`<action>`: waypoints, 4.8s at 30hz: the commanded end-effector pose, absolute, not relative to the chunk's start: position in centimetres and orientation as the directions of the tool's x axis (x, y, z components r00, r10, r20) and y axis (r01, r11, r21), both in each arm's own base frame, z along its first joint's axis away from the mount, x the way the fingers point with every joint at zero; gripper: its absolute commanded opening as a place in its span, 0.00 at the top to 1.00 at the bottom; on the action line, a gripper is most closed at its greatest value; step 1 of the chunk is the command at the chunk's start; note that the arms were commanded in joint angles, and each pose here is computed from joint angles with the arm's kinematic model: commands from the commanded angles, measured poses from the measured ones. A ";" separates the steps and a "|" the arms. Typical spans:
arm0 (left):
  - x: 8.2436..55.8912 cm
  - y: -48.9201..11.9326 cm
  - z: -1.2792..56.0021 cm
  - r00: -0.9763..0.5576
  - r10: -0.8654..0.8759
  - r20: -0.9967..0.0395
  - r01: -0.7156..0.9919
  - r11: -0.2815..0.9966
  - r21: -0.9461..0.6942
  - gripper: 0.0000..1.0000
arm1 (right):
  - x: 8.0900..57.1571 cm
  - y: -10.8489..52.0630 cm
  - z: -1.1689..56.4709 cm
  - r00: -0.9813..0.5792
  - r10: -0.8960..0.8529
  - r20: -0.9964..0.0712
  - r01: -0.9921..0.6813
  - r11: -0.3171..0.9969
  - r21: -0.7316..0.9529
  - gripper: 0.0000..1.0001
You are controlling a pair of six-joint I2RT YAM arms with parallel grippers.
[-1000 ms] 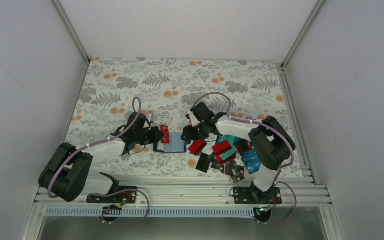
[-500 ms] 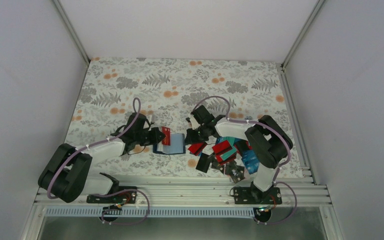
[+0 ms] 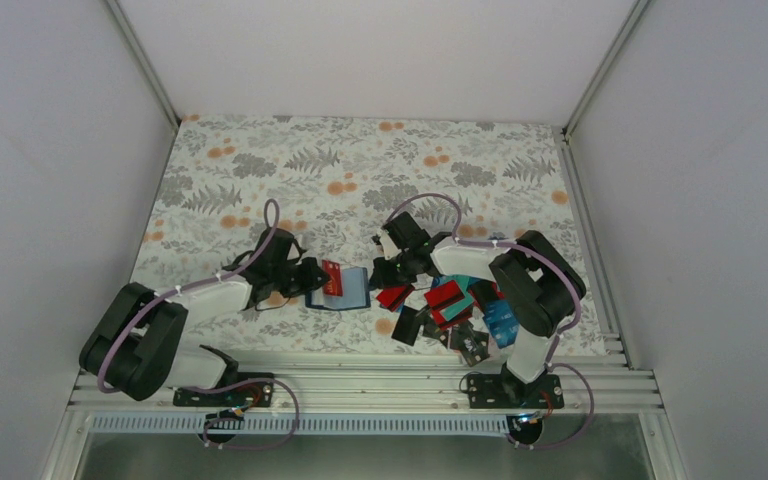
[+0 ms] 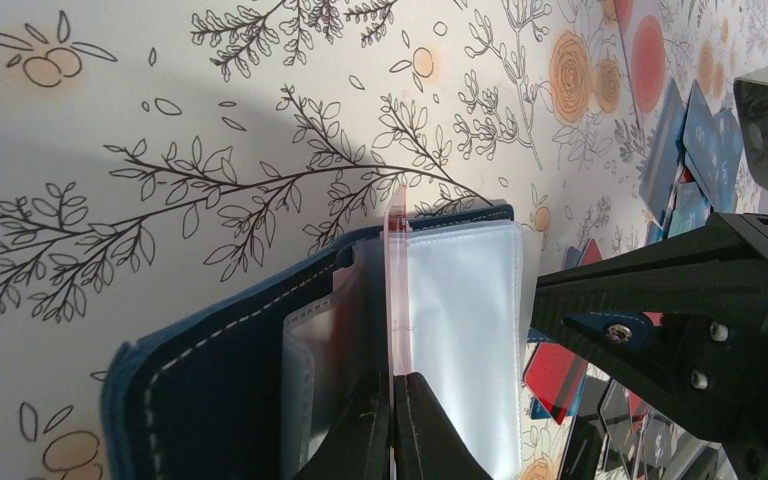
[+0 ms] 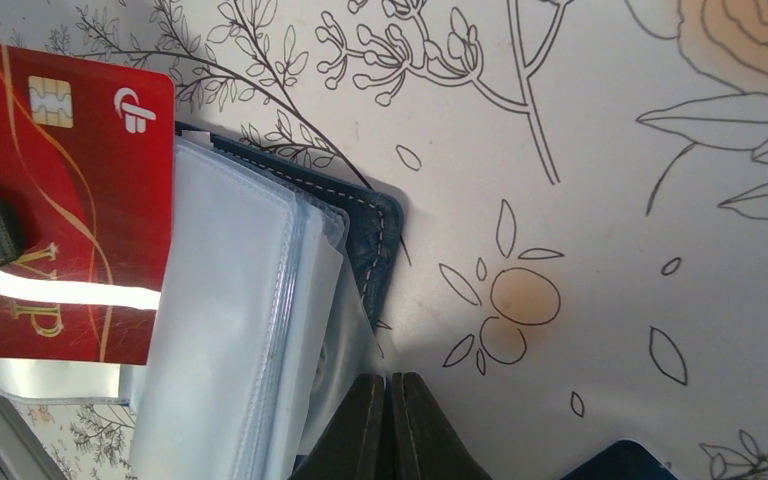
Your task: Put the credit cards into the card holder
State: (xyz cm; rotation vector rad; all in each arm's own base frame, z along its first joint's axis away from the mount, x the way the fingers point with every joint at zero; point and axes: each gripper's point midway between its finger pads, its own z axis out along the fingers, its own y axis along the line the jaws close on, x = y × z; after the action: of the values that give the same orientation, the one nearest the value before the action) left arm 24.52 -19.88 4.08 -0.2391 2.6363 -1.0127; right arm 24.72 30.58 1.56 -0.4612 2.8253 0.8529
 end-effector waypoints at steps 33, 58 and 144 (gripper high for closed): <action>22.1 -19.6 3.2 -0.948 -0.310 -0.067 -0.183 0.705 -0.685 0.98 | 23.5 29.1 -1.4 -0.955 -0.253 -0.157 -0.298 0.830 0.472 0.96; 21.5 -20.2 3.1 -0.969 -0.242 -0.055 -0.136 0.704 -0.697 0.98 | 23.7 29.5 -1.3 -0.954 -0.257 -0.154 -0.299 0.825 0.480 0.96; 22.6 -22.9 2.7 -0.966 -0.241 -0.088 -0.110 0.699 -0.707 0.66 | 23.7 30.0 -1.9 -0.948 -0.284 -0.141 -0.317 0.817 0.482 0.96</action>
State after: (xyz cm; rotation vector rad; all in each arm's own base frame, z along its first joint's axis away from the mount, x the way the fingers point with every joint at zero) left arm 22.81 -23.51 2.68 -0.3079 2.7044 -1.2225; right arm 25.27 31.33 1.46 -0.4714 2.8251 0.9151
